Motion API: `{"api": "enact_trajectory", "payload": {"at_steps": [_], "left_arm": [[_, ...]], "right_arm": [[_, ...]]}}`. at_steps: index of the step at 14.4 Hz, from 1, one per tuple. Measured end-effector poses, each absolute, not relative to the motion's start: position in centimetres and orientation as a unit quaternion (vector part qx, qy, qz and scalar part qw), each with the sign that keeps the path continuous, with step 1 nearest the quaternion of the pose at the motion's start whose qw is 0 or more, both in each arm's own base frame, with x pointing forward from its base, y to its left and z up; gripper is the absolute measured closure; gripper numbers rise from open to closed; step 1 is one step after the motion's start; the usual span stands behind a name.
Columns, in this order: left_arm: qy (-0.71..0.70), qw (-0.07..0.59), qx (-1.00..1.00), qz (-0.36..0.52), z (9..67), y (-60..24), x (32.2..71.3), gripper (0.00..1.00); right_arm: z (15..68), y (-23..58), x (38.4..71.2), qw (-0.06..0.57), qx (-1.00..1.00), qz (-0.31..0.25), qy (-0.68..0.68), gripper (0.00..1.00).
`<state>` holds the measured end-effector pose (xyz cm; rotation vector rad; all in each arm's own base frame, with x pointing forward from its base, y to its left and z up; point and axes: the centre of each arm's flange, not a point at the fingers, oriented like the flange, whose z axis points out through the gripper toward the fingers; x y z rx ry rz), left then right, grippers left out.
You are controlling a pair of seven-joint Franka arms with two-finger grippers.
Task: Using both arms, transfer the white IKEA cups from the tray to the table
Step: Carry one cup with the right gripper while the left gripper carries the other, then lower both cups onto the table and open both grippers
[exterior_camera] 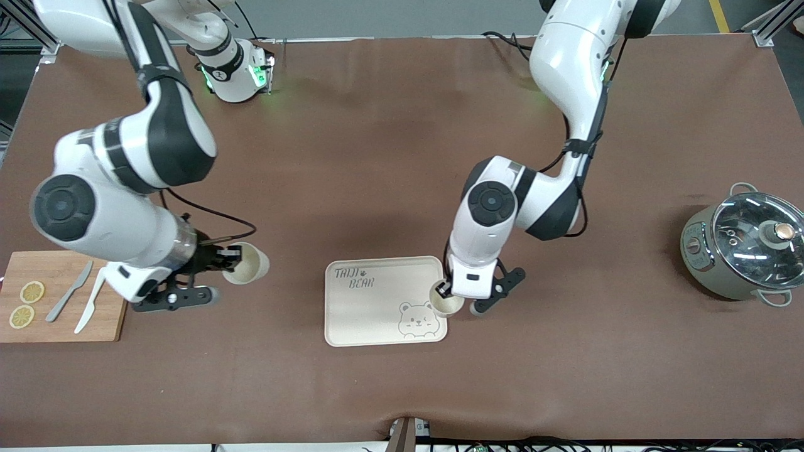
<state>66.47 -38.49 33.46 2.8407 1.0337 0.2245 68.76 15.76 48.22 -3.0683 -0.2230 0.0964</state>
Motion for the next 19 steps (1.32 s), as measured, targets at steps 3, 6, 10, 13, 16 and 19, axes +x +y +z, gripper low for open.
{"api": "enact_trajectory", "payload": {"at_steps": [3, 6, 10, 13, 16, 19], "left_arm": [[0.345, 0.041, 0.936, 0.066, 34.4, -35.2, 67.7, 0.97], [0.337, 0.026, 0.939, 0.055, 34.2, -32.6, 68.6, 0.97], [0.315, 0.008, 0.948, 0.04, 34.4, -27.3, 70.2, 0.97], [0.297, -0.001, 0.954, 0.03, 34.8, -23.5, 71.2, 0.97], [0.275, -0.008, 0.961, 0.02, 34.4, -20.2, 71.9, 0.97], [0.252, -0.014, 0.968, 0.01, 33.4, -16.3, 72.5, 0.97]], "right_arm": [[48.2, 10.4, 69.7, 0.035, -0.994, 0.033, -0.101, 0.97], [47.9, 5.9, 70.2, 0.037, -0.991, 0.033, -0.123, 0.97], [44.9, 1.8, 71.2, 0.04, -0.989, 0.035, -0.135, 0.97], [40.5, 0.8, 72.6, 0.04, -0.989, 0.029, -0.139, 0.97], [36.4, 0.0, 74.1, 0.037, -0.989, 0.0, -0.146, 0.97], [32.8, 0.0, 74.5, 0.033, -0.988, -0.021, -0.148, 0.97]]}}
